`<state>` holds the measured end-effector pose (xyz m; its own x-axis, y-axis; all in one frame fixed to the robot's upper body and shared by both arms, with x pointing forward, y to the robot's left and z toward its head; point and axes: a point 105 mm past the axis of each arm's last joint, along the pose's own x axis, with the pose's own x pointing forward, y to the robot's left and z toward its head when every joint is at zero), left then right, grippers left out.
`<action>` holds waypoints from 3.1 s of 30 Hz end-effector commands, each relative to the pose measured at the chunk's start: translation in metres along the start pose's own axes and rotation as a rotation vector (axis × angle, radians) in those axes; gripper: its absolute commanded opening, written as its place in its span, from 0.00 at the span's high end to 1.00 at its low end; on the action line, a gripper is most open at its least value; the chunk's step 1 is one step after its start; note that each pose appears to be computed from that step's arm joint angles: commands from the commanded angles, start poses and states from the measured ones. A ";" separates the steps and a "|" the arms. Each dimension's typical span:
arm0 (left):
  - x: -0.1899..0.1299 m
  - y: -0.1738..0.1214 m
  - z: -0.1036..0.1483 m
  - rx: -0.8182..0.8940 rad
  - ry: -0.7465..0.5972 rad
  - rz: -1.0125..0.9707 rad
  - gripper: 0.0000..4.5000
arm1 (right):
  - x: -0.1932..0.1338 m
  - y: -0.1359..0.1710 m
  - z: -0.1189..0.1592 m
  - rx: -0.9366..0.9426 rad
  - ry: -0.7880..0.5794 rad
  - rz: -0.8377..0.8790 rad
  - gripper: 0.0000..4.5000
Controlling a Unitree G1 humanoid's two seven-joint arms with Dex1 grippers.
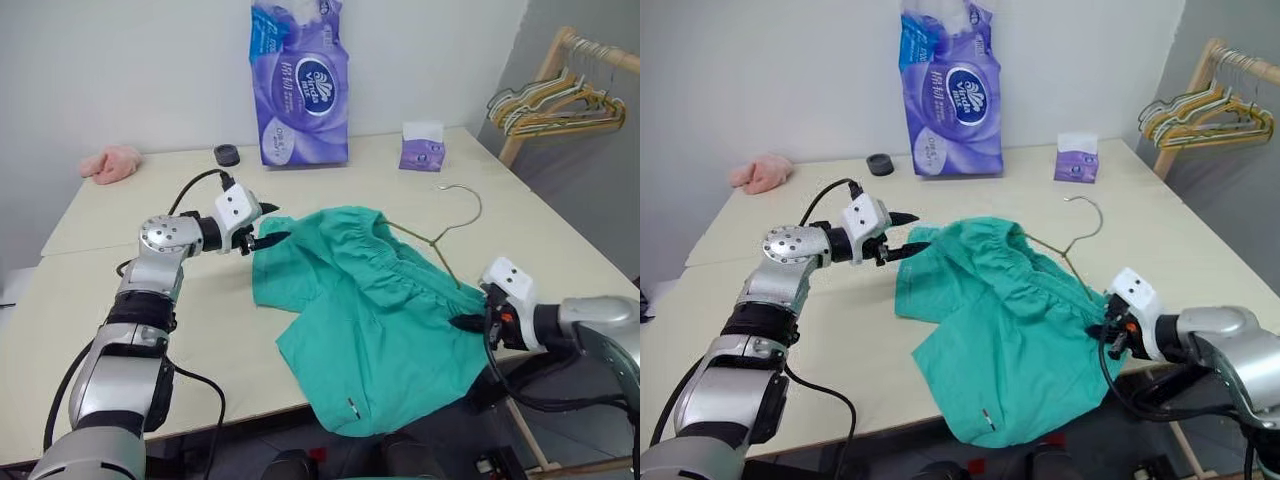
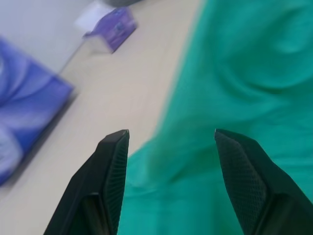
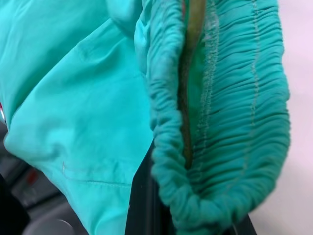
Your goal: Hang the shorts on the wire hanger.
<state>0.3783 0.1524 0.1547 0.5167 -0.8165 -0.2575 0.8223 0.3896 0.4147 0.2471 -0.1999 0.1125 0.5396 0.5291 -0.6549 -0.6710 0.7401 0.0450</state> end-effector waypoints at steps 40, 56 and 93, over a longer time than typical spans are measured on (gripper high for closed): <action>0.127 -0.125 0.200 0.216 -0.441 -0.463 0.35 | -0.283 -0.195 -0.018 0.790 -0.243 -1.228 1.00; 0.109 -0.111 0.262 -0.017 -0.666 -0.522 0.35 | -0.283 -0.211 -0.041 0.760 -0.095 -1.164 1.00; 0.105 -0.114 0.273 0.000 -0.708 -0.537 0.34 | -0.283 -0.219 -0.012 0.683 -0.184 -1.173 0.05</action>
<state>0.2822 -0.0938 0.3059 -0.1844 -0.9682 0.1691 0.9356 -0.1202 0.3320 0.2356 -0.5155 0.2566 0.6816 -0.5069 -0.5277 0.5646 0.8231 -0.0614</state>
